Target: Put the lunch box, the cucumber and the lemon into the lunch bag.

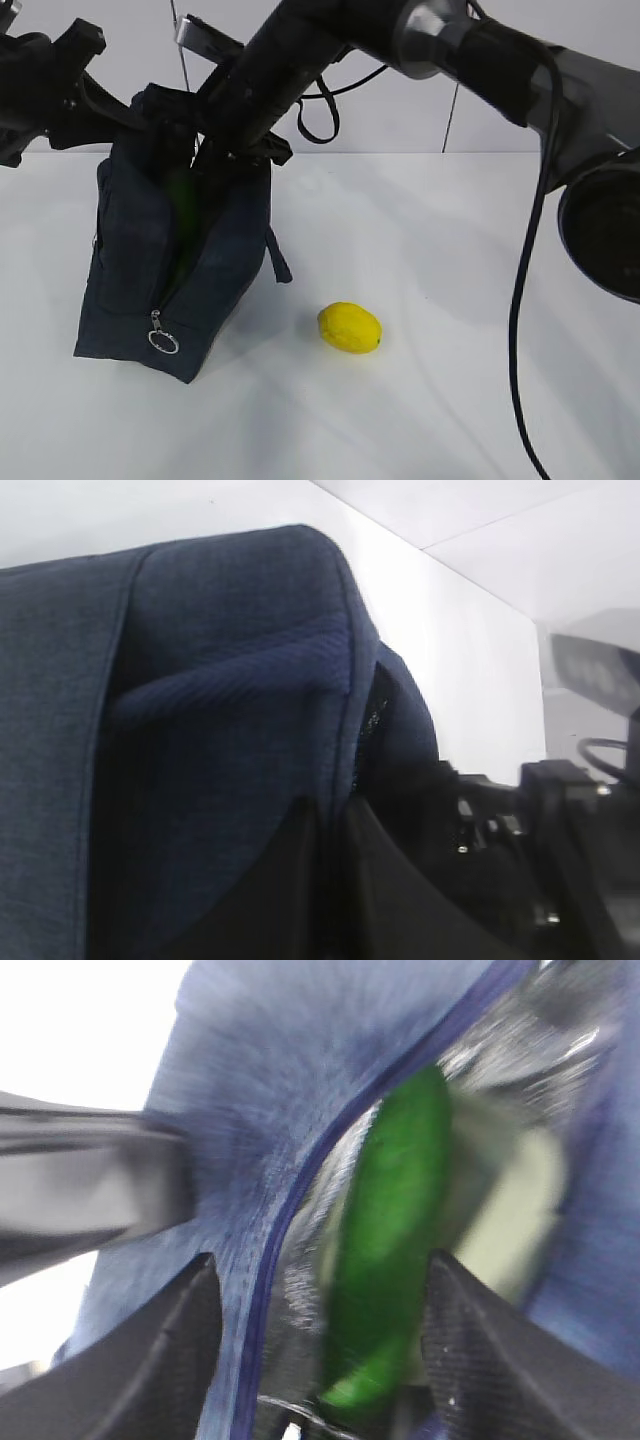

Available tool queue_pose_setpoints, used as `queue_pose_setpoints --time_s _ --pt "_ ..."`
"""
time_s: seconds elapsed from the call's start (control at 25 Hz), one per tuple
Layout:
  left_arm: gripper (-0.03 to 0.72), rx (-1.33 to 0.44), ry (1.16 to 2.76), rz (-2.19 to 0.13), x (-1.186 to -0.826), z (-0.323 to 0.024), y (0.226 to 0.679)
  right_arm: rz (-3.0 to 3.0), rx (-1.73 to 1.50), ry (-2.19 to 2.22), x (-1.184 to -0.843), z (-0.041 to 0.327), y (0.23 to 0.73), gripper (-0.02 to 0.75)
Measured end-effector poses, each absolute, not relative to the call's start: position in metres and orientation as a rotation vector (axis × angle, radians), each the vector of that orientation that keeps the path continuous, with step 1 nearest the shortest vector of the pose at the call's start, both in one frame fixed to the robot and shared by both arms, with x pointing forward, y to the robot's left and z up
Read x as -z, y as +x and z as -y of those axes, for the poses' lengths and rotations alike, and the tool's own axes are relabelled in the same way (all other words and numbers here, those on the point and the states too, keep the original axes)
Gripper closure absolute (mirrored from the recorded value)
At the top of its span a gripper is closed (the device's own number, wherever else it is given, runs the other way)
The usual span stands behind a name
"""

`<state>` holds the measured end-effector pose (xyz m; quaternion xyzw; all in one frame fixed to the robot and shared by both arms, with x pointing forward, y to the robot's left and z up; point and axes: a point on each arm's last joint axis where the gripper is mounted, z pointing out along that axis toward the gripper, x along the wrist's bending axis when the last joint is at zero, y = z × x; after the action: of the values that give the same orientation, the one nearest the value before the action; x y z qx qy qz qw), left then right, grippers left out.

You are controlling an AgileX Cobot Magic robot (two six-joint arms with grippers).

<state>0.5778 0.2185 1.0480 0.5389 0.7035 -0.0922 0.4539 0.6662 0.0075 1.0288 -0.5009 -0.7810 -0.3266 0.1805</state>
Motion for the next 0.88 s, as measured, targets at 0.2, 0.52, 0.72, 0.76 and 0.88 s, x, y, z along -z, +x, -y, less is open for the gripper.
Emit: queue_pose_setpoints --time_s 0.2,0.52,0.72,0.76,0.88 --pt "0.678 0.226 1.332 -1.736 -1.048 -0.219 0.578 2.247 0.973 -1.413 -1.052 -0.002 0.662 0.243" --pt "0.678 0.223 1.337 -1.736 -1.048 -0.219 0.578 2.389 1.084 -1.434 -1.105 0.017 0.65 0.243" --pt "0.678 0.222 1.339 -1.736 -1.048 -0.219 0.578 2.475 1.165 -1.45 -1.142 0.031 0.637 0.243" --pt "0.678 0.221 1.34 -1.735 -1.048 -0.219 0.578 2.492 1.18 -1.454 -1.149 0.034 0.635 0.244" --pt "0.678 0.22 1.342 -1.734 -1.048 -0.219 0.578 2.542 1.217 -1.469 -1.167 0.043 0.628 0.267"
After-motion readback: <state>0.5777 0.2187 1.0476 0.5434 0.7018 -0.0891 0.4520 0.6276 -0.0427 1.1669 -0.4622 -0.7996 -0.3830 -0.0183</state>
